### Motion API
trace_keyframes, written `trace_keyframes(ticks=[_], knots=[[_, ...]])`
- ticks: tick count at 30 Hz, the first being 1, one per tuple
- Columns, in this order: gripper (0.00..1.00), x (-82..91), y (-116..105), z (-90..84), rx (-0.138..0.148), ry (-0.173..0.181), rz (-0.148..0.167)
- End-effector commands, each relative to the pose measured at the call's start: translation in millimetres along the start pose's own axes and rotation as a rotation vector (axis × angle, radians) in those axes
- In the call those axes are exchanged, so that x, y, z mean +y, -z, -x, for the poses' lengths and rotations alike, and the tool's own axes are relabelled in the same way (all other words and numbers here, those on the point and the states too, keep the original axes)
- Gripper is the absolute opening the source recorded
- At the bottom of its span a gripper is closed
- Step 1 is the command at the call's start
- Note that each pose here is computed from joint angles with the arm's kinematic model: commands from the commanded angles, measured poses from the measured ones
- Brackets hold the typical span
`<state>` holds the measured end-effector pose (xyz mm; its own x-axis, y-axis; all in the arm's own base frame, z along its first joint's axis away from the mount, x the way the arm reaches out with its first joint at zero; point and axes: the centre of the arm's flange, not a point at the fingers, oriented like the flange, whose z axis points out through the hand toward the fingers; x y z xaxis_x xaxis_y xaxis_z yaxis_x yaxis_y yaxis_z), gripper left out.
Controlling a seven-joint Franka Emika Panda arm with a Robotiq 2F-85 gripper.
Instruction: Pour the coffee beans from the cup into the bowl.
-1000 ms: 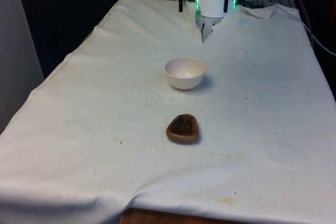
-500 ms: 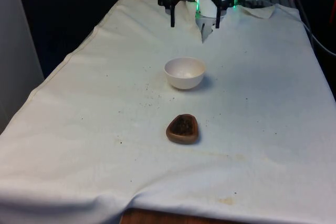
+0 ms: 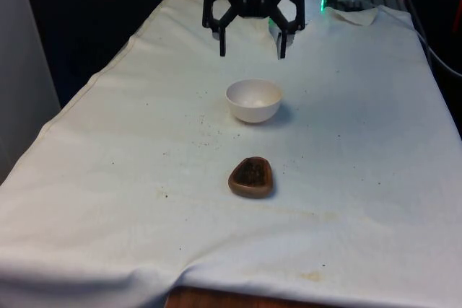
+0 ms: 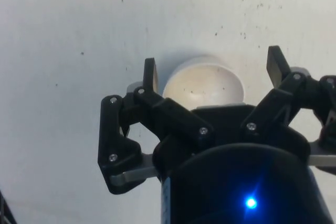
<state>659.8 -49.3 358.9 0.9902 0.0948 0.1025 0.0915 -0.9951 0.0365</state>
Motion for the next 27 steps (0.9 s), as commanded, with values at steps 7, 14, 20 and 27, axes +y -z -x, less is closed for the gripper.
trace_keyframes(ticks=[7,14,20,27], knots=[[1.00,-1.6,-9,-11.3,0.010,0.005,0.007],[1.00,-3.1,-15,-28.5,0.012,0.009,0.015],[1.00,-2.8,-18,-35.7,0.015,0.011,0.016],[1.00,-2.7,-20,-36.0,0.020,0.015,0.015]])
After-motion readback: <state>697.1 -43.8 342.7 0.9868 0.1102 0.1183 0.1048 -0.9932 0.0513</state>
